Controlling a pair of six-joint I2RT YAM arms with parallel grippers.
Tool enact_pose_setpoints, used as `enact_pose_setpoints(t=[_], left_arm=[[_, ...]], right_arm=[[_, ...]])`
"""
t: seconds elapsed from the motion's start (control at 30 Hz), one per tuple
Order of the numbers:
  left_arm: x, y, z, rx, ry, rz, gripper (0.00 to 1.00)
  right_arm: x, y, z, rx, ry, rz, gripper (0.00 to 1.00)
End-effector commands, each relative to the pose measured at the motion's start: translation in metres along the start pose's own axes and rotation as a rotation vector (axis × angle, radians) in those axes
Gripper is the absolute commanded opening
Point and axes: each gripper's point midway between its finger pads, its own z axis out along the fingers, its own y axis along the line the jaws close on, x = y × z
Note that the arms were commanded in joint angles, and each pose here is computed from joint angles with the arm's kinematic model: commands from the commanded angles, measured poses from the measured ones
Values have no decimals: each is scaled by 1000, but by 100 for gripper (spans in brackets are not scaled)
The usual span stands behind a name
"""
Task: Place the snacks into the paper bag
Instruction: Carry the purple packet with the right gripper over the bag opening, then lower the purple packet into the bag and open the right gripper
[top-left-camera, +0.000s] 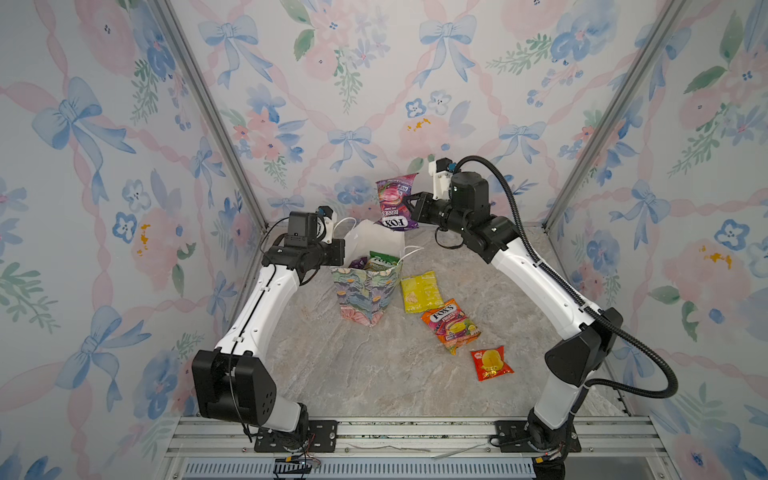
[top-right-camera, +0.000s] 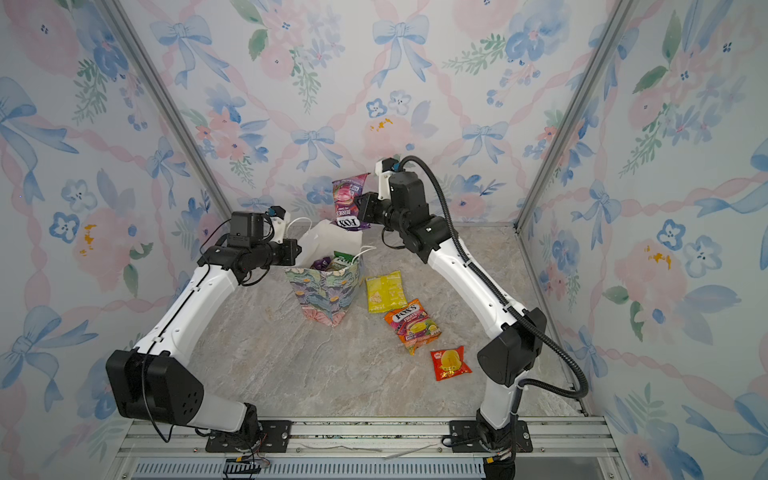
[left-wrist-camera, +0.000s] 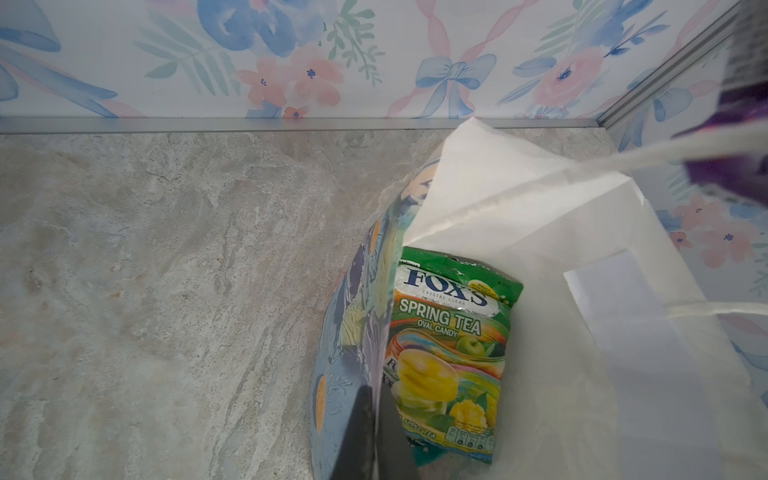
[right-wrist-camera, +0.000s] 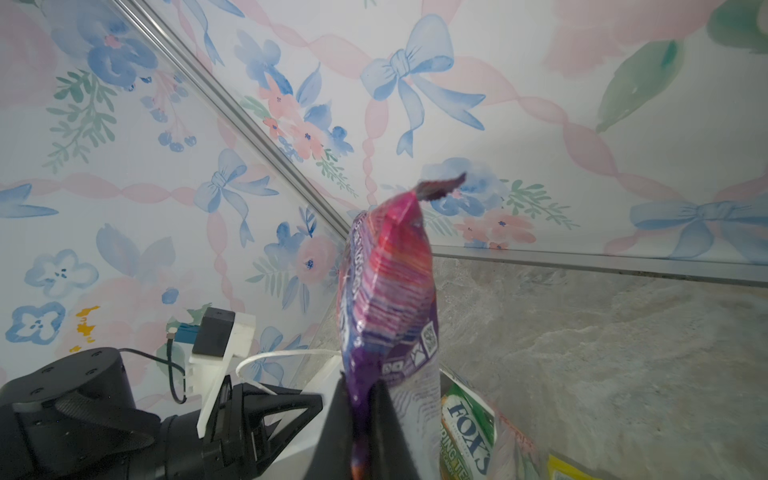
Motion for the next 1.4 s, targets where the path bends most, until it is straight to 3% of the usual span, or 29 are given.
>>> enact_pose_setpoints(t=[0.0,0.77,1.37], left_arm=[[12,3,0,1,38,-3,0],[12,3,0,2,37,-3,0],[10,3,-2,-1,31,-1,0]], right_arm=[[-5,31,-1,-86,-16,-1,0],[73,38,1,-144,64,157,0],[96,31,-13,-126,25,221,0]])
